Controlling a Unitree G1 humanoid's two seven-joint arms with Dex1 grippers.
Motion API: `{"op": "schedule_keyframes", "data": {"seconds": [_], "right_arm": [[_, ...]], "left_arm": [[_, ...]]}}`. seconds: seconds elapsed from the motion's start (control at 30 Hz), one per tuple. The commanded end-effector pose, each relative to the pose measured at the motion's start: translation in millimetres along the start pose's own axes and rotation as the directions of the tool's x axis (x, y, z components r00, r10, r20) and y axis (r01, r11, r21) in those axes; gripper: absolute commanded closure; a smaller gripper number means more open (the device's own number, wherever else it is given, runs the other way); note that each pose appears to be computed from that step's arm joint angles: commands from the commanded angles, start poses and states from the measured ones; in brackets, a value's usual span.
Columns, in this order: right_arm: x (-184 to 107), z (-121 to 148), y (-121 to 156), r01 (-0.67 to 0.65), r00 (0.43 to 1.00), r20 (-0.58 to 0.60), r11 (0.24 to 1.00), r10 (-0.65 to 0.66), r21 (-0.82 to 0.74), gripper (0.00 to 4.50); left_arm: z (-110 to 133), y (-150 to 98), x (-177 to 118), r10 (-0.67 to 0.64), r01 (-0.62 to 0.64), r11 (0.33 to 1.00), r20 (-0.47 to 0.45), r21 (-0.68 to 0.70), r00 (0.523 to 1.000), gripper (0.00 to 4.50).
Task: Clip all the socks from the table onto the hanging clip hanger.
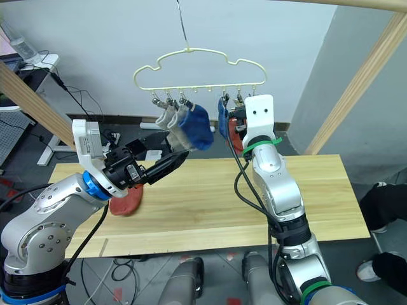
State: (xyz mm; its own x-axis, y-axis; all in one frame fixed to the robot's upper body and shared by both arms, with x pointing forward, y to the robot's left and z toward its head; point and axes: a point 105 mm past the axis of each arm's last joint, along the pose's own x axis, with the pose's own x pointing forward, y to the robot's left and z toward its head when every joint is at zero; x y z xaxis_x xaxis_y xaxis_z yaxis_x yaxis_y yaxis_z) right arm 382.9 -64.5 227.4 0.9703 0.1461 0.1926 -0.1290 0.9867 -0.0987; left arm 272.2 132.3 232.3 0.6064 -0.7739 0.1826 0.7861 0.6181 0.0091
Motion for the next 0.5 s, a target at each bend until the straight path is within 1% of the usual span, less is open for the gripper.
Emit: {"op": "schedule_keyframes", "data": {"seconds": [0.03,0.2,0.3,0.5], "right_arm": [[2.8,17.2,-10.3,0.073,0.995,0.064,0.997,-0.073,0.002,2.22],[6.3,22.3,-19.4,0.131,0.987,0.088,0.991,-0.131,0.006,2.22],[5.5,25.5,-19.1,0.129,0.986,0.104,0.992,-0.129,0.005,2.22],[5.7,21.5,-16.4,0.121,0.989,0.09,0.993,-0.121,0.008,2.22]], "left_arm": [[8.0,-7.9,0.9,-0.026,0.025,0.999,0.027,0.036,0.999,0.0],[7.3,-8.7,1.2,-0.029,0.028,0.999,0.026,0.038,0.999,0.0],[6.2,-9.5,1.3,-0.029,0.028,0.999,0.026,0.037,0.999,0.0],[4.4,-11.5,2.9,-0.029,0.028,0.999,0.027,0.035,0.999,0.0]]}}
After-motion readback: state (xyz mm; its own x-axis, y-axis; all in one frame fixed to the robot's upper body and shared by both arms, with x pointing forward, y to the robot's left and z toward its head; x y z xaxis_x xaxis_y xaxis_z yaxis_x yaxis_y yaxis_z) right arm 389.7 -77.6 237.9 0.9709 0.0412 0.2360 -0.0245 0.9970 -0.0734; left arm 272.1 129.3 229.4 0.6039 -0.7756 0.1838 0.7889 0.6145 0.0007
